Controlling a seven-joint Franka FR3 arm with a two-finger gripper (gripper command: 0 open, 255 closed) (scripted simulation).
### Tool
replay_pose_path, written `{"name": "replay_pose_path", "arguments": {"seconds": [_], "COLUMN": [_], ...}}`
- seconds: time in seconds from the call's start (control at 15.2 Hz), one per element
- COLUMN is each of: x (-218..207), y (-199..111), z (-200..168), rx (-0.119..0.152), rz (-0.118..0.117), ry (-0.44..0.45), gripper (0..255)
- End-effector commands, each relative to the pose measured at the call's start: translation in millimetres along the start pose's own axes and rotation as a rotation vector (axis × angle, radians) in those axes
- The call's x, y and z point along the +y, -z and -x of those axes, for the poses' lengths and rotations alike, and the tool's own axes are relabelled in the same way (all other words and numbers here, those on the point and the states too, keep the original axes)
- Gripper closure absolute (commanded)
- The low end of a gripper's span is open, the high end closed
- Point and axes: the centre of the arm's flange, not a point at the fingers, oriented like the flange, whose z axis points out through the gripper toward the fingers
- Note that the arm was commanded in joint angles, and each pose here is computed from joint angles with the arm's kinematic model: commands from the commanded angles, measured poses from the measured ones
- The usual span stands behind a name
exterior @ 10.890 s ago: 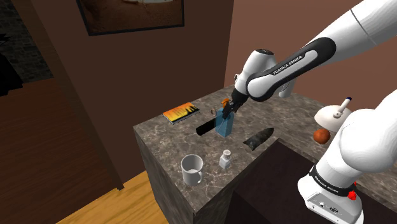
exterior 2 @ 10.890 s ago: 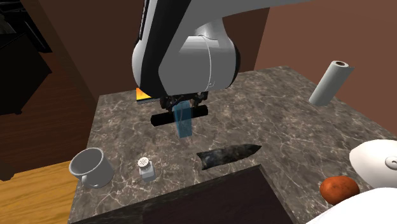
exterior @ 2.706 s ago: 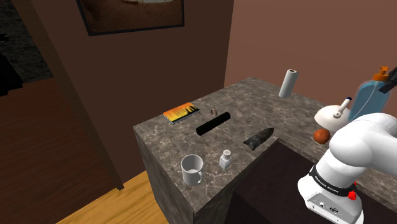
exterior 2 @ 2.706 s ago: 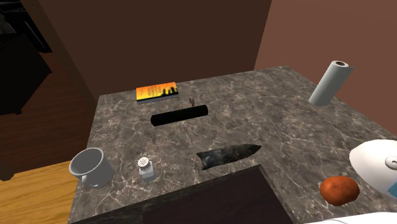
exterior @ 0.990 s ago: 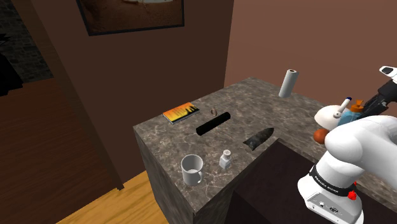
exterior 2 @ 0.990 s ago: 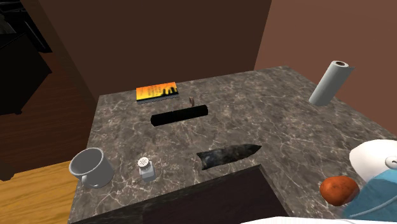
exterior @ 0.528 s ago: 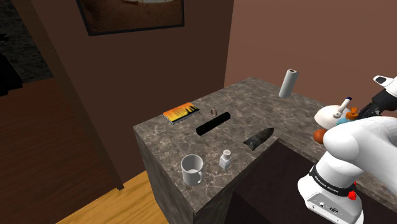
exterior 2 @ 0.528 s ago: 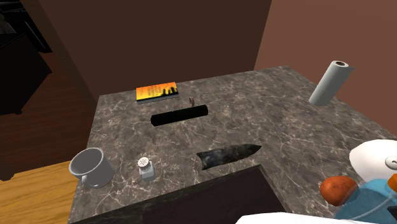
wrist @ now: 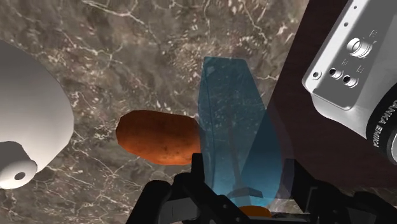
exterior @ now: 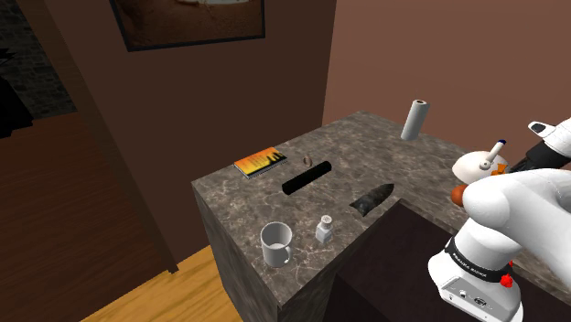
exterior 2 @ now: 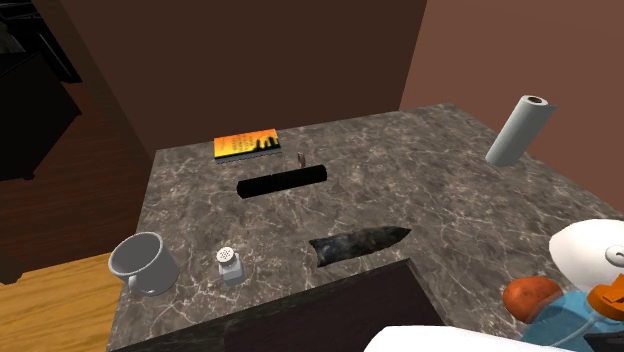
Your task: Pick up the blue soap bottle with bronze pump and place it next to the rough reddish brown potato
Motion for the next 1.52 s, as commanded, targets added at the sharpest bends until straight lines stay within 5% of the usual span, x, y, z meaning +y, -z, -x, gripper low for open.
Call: {"name": "replay_pose_path", "arguments": {"seconds": [0.0, 0.33, 0.4, 0.73, 0.99, 1.45], "x": [-0.1, -0.1, -0.1, -0.1, 0.0, 0.0], "y": [-3.1, -3.1, -3.4, -3.1, 46.9, 46.9], "z": [-0.1, -0.1, 0.0, -0.1, -0.2, -0.2], "rx": [-0.001, -0.001, -0.001, -0.001, -0.001, -0.001], "rz": [-0.002, -0.002, -0.002, -0.002, -0.002, -0.002], "ry": [0.001, 0.001, 0.001, 0.001, 0.001, 0.001], "gripper": [255, 255, 0, 0, 0, 0]}}
